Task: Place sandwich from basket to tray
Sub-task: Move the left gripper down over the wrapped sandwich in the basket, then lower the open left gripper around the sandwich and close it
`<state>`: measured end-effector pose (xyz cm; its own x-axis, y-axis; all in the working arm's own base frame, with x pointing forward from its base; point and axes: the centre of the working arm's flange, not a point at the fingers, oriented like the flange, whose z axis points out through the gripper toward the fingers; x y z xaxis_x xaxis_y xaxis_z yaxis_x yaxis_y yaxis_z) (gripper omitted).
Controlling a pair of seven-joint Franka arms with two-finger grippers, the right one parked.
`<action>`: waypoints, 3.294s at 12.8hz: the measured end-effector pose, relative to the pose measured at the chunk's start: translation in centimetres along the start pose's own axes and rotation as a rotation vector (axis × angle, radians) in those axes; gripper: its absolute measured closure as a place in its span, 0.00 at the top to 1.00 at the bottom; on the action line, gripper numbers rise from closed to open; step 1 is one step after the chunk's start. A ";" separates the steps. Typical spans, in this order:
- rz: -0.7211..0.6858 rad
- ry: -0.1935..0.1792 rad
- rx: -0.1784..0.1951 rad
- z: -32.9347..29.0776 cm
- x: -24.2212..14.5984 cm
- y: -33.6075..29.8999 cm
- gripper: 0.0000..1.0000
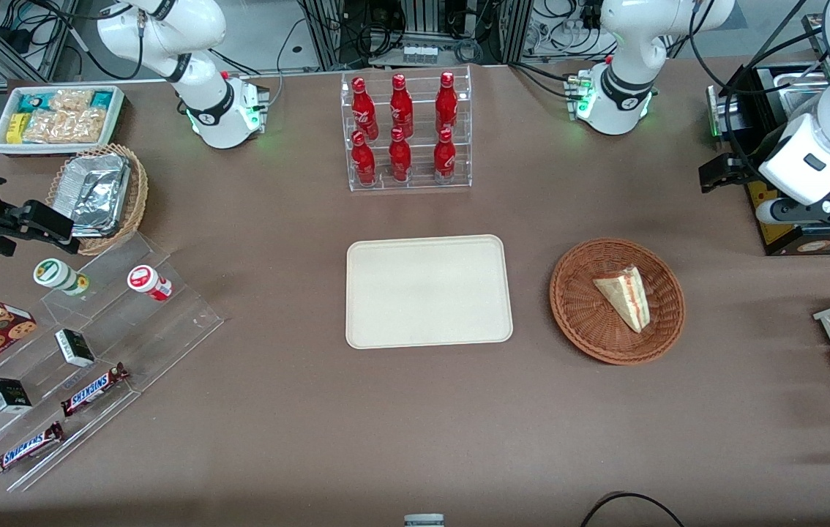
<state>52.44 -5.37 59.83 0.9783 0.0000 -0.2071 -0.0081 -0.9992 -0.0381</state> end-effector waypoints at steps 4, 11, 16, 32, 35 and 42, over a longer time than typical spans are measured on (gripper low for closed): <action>0.016 -0.044 0.002 2.3 0.4 0.9 1.00; 0.038 -0.059 -0.004 14.3 5.1 2.3 1.00; 0.062 0.060 -0.015 22.3 5.4 3.8 1.00; -0.638 0.222 -0.136 31.7 5.3 3.9 1.00; -0.653 0.214 -0.142 33.7 5.8 4.0 1.00; -0.610 0.215 -0.137 33.4 5.9 4.1 0.40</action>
<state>51.29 -8.15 25.78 0.8189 0.5738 0.0124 0.5730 -0.8186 0.0405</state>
